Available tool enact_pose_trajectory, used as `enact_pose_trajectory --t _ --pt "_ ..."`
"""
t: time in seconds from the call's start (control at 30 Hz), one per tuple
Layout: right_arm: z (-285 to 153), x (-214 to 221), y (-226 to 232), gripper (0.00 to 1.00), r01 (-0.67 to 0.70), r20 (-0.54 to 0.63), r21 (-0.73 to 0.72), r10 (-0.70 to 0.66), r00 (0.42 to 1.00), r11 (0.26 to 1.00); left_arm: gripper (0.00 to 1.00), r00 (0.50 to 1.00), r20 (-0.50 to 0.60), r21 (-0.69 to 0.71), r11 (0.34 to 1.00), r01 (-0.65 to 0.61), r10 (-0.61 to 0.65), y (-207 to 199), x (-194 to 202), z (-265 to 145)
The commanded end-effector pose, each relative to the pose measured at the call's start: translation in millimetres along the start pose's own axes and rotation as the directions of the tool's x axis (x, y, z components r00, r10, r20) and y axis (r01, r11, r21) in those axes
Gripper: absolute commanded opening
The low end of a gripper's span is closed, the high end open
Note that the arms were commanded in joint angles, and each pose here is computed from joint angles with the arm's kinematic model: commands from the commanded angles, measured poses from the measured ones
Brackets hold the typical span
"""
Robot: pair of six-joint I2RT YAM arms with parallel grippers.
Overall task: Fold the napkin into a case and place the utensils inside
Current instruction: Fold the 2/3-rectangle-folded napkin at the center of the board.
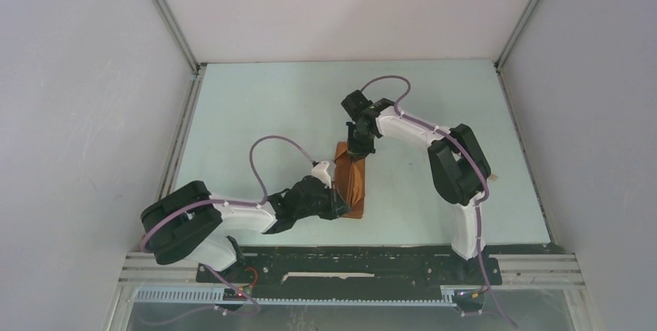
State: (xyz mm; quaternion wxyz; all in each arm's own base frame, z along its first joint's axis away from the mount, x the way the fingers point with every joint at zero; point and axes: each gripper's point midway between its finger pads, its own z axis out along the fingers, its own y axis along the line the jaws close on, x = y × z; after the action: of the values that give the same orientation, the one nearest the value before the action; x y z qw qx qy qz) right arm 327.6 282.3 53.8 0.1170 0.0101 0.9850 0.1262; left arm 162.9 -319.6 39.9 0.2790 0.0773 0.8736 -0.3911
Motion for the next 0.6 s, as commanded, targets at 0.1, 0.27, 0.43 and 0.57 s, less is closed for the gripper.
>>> enact_pose_trajectory --t 0.1,0.27,0.43,0.57 --pt "-7.9 -31.1 4.9 0.0 0.006 0.115 0.033 -0.009 0.993 0.999 0.0 1.0 -0.028 0.057 0.998 -0.001 0.003 -7.2 6.5 -9.1" --pt "-10.2 -35.9 13.4 0.0 0.025 0.132 0.01 -0.027 0.991 1.0 0.0 1.0 -0.022 0.045 0.999 0.013 -0.012 0.4 8.4 -10.7" --pt "2.9 -30.9 23.4 0.0 0.027 0.097 0.015 -0.028 0.995 1.0 0.01 0.999 -0.037 0.03 0.999 0.019 -0.018 8.8 14.3 -11.1" --pt "9.1 -30.1 32.7 0.0 0.016 0.094 0.0 -0.016 0.995 1.0 0.03 0.999 -0.041 0.027 0.999 0.019 -0.018 10.8 15.9 -12.1"
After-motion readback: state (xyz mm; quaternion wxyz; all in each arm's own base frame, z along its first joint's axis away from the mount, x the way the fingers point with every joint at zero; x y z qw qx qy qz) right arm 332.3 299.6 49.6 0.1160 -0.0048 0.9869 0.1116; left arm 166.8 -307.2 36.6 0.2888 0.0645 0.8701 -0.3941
